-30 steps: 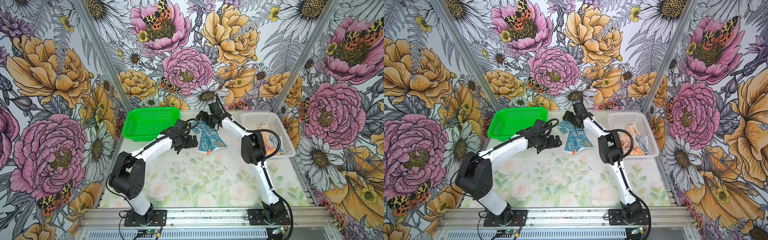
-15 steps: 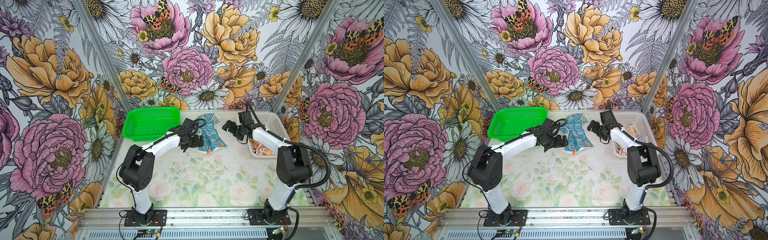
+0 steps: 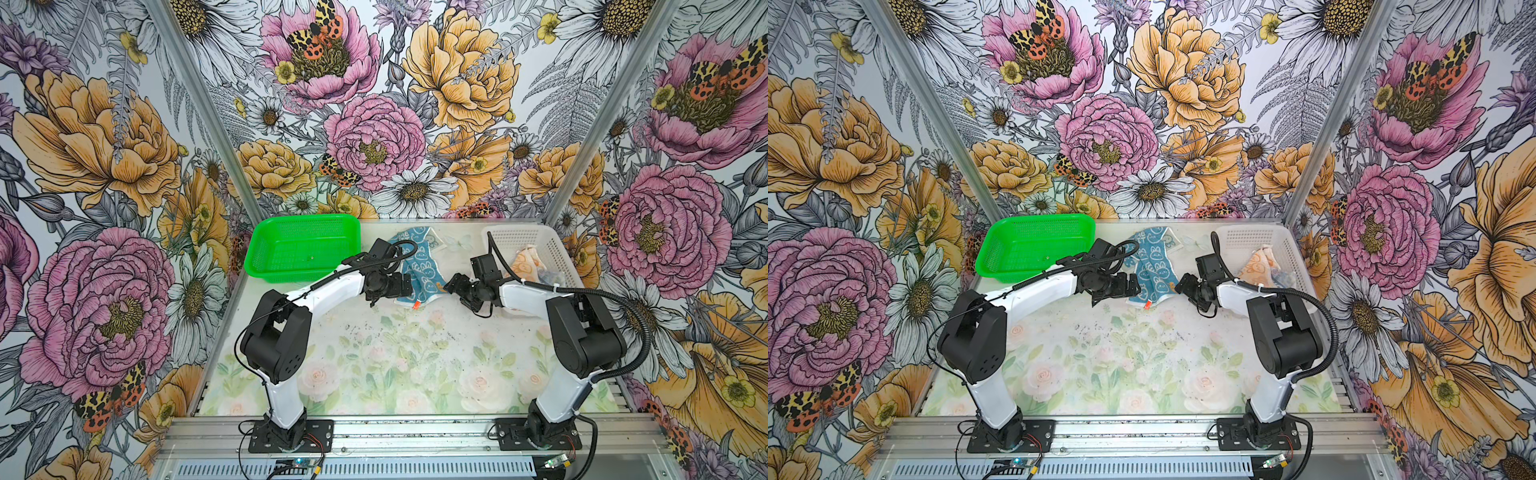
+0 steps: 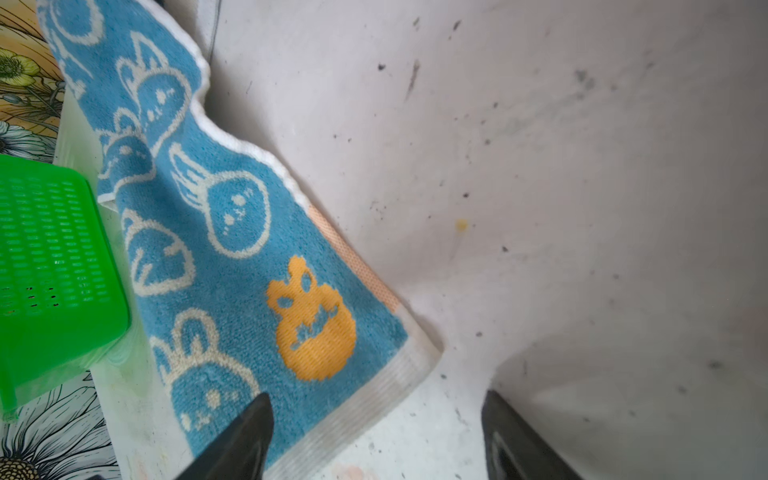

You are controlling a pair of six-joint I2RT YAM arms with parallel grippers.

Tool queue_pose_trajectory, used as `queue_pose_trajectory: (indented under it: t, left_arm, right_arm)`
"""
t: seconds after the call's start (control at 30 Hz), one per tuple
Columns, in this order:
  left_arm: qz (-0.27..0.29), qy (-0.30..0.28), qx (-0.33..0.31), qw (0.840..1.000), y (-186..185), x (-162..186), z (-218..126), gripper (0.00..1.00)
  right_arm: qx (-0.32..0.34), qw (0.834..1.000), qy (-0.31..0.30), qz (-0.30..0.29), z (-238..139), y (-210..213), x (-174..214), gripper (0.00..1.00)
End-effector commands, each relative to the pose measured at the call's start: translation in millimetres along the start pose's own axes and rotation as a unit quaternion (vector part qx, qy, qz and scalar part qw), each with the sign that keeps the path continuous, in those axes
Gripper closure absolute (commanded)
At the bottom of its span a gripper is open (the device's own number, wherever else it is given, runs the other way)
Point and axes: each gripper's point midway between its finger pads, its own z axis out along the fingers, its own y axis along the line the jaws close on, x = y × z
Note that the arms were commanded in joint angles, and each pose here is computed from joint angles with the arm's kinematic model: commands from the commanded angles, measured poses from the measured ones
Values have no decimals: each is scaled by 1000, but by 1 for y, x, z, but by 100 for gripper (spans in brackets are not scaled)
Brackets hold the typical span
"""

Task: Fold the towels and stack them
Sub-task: 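Lower both grippers onto the towel's nearer corners and pinch them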

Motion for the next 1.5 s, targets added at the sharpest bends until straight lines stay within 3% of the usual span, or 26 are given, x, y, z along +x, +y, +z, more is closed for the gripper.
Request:
queue_pose_trajectory:
  t: [0.0, 0.63, 0.9, 1.47]
  left_arm:
    - [-1, -5, 7, 1000, -4, 0, -4, 1]
    - [16, 14, -14, 1000, 6, 19, 9, 1]
    - [27, 38, -38, 998, 12, 23, 38, 6]
    - [39, 53, -73, 995, 16, 12, 73, 36]
  right_arm:
    - [-29, 999, -12, 10, 3, 17, 4, 24]
    - [9, 998, -56, 13, 21, 0, -14, 55]
    - [11, 998, -60, -4, 20, 3, -20, 85]
    - [-1, 998, -57, -15, 13, 9, -19, 92]
